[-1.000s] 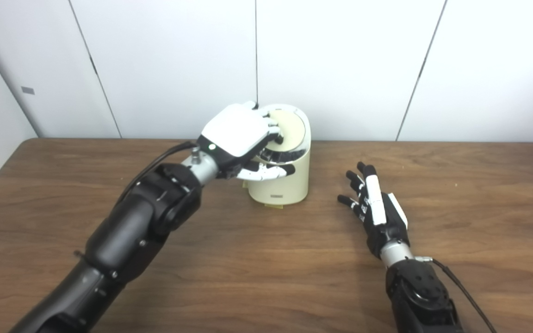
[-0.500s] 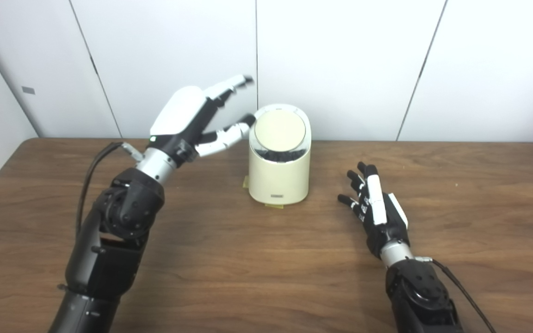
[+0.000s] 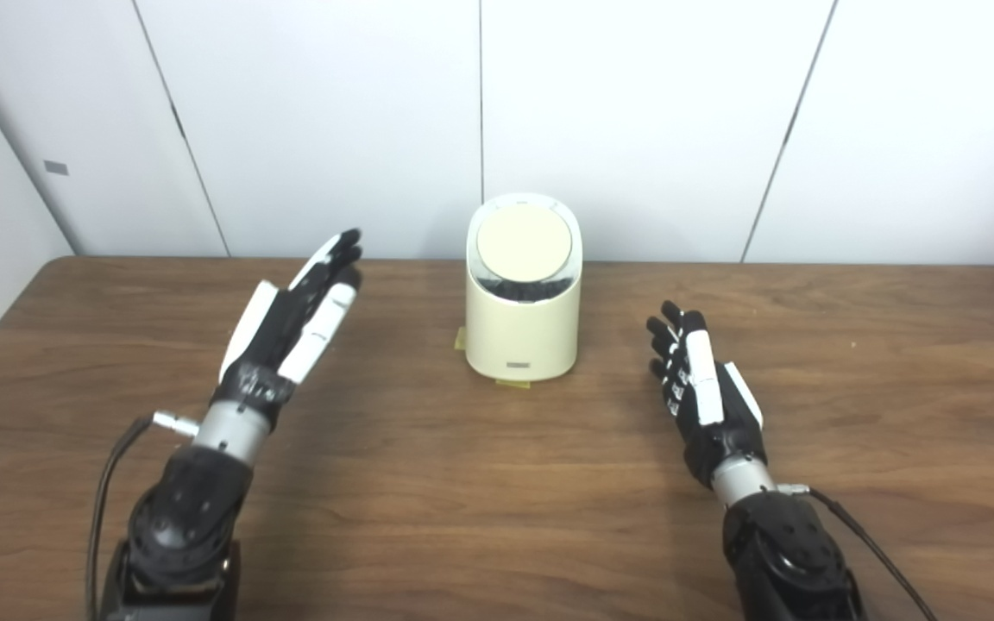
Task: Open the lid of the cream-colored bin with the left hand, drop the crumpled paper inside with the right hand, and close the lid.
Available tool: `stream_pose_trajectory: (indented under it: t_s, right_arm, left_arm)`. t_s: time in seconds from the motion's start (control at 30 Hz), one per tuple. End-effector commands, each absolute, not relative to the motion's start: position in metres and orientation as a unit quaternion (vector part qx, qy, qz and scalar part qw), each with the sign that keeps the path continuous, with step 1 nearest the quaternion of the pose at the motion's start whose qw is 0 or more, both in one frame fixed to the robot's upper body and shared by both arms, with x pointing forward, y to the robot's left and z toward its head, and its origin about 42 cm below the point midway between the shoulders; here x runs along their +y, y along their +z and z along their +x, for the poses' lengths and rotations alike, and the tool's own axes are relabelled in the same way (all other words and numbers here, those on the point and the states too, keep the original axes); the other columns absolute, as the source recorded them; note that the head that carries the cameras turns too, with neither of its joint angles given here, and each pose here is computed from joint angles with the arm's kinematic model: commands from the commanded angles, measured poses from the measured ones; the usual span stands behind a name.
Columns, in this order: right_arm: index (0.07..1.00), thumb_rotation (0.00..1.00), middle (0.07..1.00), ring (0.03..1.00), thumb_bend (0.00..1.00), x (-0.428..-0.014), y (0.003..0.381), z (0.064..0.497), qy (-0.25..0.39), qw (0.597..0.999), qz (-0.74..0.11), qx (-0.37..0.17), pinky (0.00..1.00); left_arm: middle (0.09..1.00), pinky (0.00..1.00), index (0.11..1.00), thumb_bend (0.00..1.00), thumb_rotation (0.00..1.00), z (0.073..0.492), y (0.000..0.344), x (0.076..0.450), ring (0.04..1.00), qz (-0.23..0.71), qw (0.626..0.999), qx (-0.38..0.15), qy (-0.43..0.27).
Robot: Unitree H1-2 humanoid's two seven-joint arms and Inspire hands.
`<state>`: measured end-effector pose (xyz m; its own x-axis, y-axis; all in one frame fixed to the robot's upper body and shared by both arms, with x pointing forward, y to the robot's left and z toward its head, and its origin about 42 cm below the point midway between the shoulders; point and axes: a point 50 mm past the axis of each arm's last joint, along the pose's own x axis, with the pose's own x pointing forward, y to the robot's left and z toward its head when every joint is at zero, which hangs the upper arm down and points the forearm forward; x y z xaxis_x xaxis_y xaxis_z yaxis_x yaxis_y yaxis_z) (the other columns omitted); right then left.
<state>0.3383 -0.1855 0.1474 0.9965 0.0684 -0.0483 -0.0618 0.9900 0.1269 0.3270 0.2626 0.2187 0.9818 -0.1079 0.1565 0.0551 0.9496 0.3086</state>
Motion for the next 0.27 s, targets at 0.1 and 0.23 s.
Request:
stream_pose_trajectory:
  t_s: [0.1, 0.23]
  right_arm:
    - [0.963, 1.0, 0.959, 0.988, 0.62, -0.193, 0.165, 0.336, 0.017, 0.996, 0.074, -0.05, 0.99]
    - [0.982, 1.0, 0.978, 1.0, 0.61, -0.201, 0.164, 0.331, 0.014, 0.996, 0.054, -0.07, 1.0]
  left_arm:
    - [0.962, 0.95, 1.0, 0.47, 0.97, 0.317, 0.208, 0.263, 0.956, 0.068, 0.994, -0.086, -0.005]
    - [0.976, 0.99, 0.991, 0.43, 1.0, 0.303, 0.181, 0.264, 0.969, 0.0, 0.997, -0.069, 0.022]
